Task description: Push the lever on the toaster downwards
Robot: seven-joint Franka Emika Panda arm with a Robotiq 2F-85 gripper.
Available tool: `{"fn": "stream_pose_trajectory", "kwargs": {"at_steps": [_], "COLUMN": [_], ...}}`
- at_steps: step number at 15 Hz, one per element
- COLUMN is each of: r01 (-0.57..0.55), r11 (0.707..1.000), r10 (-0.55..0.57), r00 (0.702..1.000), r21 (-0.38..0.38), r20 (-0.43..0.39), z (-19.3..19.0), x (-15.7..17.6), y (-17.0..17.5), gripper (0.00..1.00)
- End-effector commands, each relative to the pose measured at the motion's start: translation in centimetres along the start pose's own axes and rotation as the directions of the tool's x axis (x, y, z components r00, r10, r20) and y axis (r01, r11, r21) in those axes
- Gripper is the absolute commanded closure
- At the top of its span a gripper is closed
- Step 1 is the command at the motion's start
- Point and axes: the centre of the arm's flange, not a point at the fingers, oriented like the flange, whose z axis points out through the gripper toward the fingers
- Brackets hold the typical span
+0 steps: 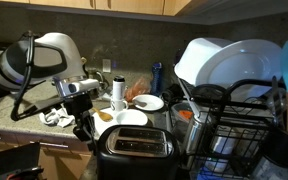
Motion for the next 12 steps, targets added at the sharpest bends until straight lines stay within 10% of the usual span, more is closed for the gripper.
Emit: {"fn": "stream_pose_trajectory", "kwargs": {"at_steps": [1, 12], "r01": [-0.002, 0.033], "r11": [1.000, 0.999], "r10": [0.003, -0.034], "r00": [1.000, 0.999], "r21": [0.015, -0.016], "r20": [-0.021, -0.040], "z": [0.41, 0.25], "x": [-1.68, -1.89], "y": [-0.75, -0.10], "gripper": [0.99, 1.00]}}
